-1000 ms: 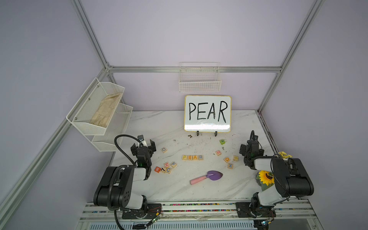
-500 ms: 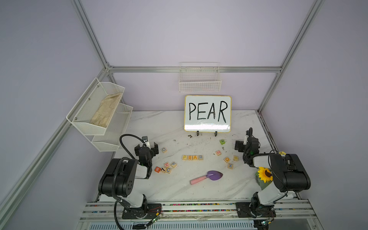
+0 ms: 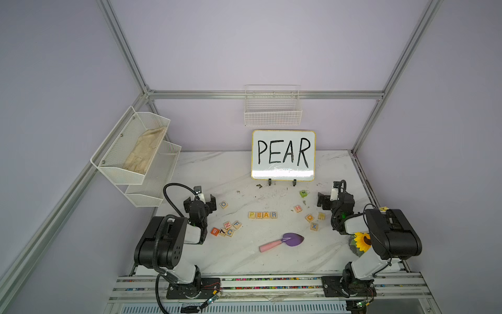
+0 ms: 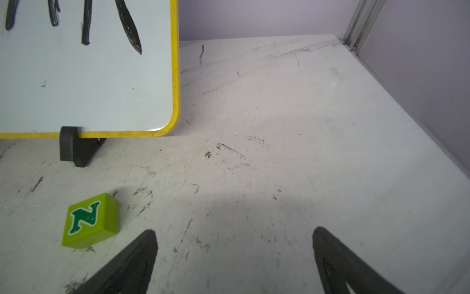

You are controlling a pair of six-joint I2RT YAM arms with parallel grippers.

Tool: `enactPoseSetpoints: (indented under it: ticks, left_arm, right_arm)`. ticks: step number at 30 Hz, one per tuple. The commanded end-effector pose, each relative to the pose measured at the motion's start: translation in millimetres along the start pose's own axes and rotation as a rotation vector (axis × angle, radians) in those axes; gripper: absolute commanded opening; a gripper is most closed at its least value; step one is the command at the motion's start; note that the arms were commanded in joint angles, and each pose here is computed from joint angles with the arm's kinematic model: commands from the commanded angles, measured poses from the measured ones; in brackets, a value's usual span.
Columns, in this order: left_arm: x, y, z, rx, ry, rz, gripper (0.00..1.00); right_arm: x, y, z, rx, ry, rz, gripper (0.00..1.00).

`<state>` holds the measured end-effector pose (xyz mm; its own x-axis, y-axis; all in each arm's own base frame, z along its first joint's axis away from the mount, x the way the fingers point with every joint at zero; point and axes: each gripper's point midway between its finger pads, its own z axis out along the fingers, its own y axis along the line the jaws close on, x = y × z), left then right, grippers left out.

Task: Spell the uppercase word “pear” with letter blocks
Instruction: Reset both arms

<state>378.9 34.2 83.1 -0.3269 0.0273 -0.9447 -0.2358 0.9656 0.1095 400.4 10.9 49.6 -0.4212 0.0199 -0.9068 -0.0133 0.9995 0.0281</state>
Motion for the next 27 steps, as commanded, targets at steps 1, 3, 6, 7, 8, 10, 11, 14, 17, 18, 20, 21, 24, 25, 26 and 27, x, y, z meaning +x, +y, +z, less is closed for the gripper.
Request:
enactPoseSetpoints:
  ticks: [1, 3, 6, 7, 8, 10, 11, 14, 17, 18, 20, 21, 24, 25, 26, 27]
  left_arm:
    - [-36.1, 2.8, 9.0, -0.019, -0.086, -0.016, 1.0]
    - [-35.5, 4.0, 10.0, -0.023, -0.082, -0.022, 1.0]
    - [-35.0, 6.3, 12.2, -0.017, -0.071, -0.036, 1.0]
    - [-34.7, 6.6, 12.3, -0.016, -0.071, -0.037, 1.0]
    - [-34.9, 6.7, 12.1, -0.017, -0.072, -0.037, 1.0]
    - [-35.0, 6.8, 11.7, -0.016, -0.073, -0.037, 1.0]
    - [-34.8, 6.8, 11.4, -0.016, -0.073, -0.037, 1.0]
    - [-35.3, 6.8, 10.8, -0.016, -0.078, -0.034, 1.0]
    - [-35.5, 6.9, 10.7, -0.016, -0.078, -0.034, 1.0]
    - [-36.3, 7.0, 10.7, -0.016, -0.08, -0.035, 1.0]
    - [-35.8, 6.9, 10.8, -0.016, -0.079, -0.035, 1.0]
    - [-35.6, 6.8, 10.9, -0.015, -0.079, -0.034, 1.0]
    - [-35.3, 6.5, 10.7, -0.015, -0.078, -0.034, 1.0]
    - [-35.4, 6.4, 10.8, -0.014, -0.079, -0.035, 1.0]
    - [-35.7, 6.8, 10.8, -0.015, -0.08, -0.035, 1.0]
    - [-35.1, 6.7, 10.6, -0.015, -0.079, -0.035, 1.0]
  right_arm:
    - [-4.2, 8.8, 4.2, -0.019, -0.059, -0.013, 0.97]
    - [-1.5, 9.6, 10.7, -0.022, -0.023, -0.016, 0.97]
    - [0.3, 7.7, 16.9, -0.012, 0.021, -0.012, 0.97]
    - [-2.2, 6.7, 17.3, -0.006, 0.001, -0.001, 0.97]
    - [-2.1, 4.1, 17.8, 0.01, 0.013, -0.002, 0.98]
    - [-1.8, -2.3, 17.5, 0.049, 0.014, 0.007, 0.97]
    - [-2.5, -3.1, 17.0, 0.054, 0.005, 0.013, 0.97]
    - [-2.8, -3.5, 17.0, 0.056, 0.006, 0.012, 0.97]
    - [-2.9, -3.5, 16.7, 0.056, 0.009, 0.01, 0.97]
    - [-3.4, -3.7, 16.8, 0.058, 0.005, 0.01, 0.97]
    - [-2.7, -3.7, 16.9, 0.058, 0.01, 0.01, 0.98]
    - [-2.4, -3.4, 16.8, 0.057, 0.009, 0.009, 0.97]
    - [-3.3, -3.7, 16.6, 0.058, 0.007, 0.011, 0.97]
    - [-2.7, -3.7, 16.5, 0.057, 0.008, 0.01, 0.97]
    - [-2.4, -3.6, 16.3, 0.057, 0.008, 0.009, 0.97]
    - [-2.8, -3.7, 16.4, 0.057, 0.007, 0.009, 0.97]
